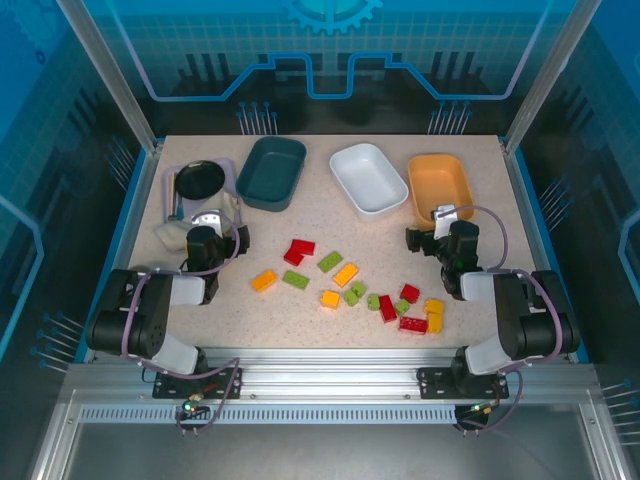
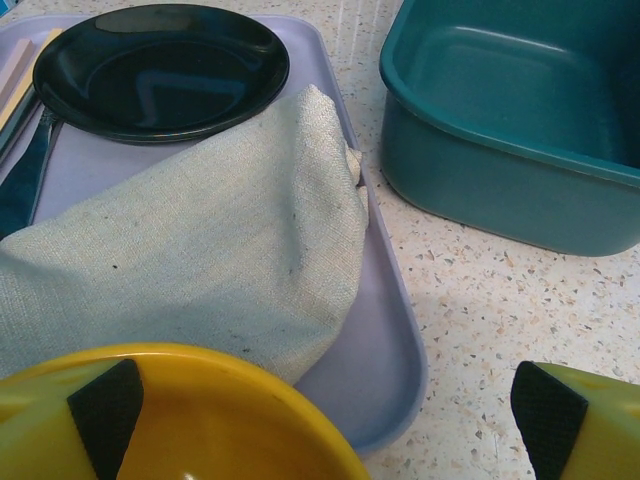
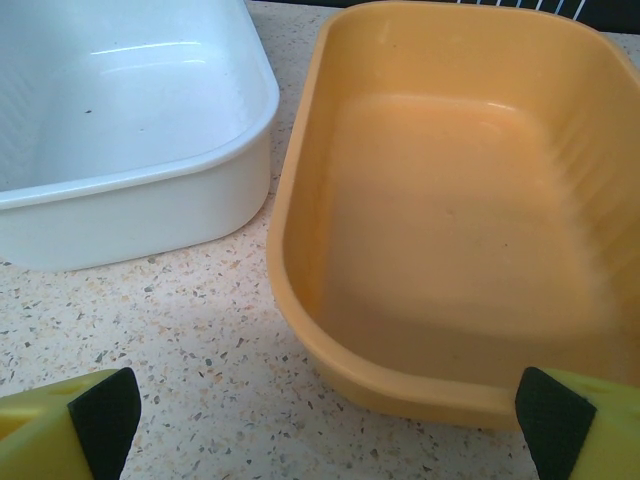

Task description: Sort the legos into containers by color

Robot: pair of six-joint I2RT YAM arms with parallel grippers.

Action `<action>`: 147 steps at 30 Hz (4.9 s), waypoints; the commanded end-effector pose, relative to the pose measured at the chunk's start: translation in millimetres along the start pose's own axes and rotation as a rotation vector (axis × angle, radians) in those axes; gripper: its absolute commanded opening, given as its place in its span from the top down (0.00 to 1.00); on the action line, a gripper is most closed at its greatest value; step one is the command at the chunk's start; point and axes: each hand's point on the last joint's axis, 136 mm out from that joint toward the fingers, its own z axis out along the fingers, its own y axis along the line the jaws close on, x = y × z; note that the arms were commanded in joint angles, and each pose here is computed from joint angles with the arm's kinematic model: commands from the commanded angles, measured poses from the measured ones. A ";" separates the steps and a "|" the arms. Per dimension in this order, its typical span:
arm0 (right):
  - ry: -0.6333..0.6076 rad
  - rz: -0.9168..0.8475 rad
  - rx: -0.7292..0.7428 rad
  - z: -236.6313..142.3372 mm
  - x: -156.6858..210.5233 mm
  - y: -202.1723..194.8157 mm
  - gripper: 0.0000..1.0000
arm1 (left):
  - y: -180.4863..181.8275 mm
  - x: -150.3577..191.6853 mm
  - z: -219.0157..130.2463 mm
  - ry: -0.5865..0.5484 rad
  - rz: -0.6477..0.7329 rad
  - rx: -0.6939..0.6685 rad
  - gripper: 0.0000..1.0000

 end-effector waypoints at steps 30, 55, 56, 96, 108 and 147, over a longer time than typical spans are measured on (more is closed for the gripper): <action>-0.179 0.008 0.090 -107.0 -165.0 28.7 0.00 | -24.7 -135.7 -92.5 -0.070 -0.075 -0.053 0.01; 0.728 0.569 -0.213 118.7 -86.2 22.0 0.09 | -166.4 -105.8 147.6 0.729 -0.585 0.301 0.21; 0.734 0.576 -0.230 123.4 -84.6 24.1 0.09 | -170.8 -101.8 150.3 0.740 -0.590 0.313 0.21; 0.909 0.414 -0.123 122.0 -31.5 96.8 0.87 | -303.7 -17.4 90.1 1.007 -0.468 0.544 0.53; 0.945 0.408 -0.086 59.7 5.3 97.8 0.85 | -288.5 16.4 40.2 1.080 -0.397 0.505 0.59; 0.723 0.491 -0.142 95.6 -103.7 57.4 0.33 | -247.4 -78.7 -2.2 0.787 -0.413 0.368 0.20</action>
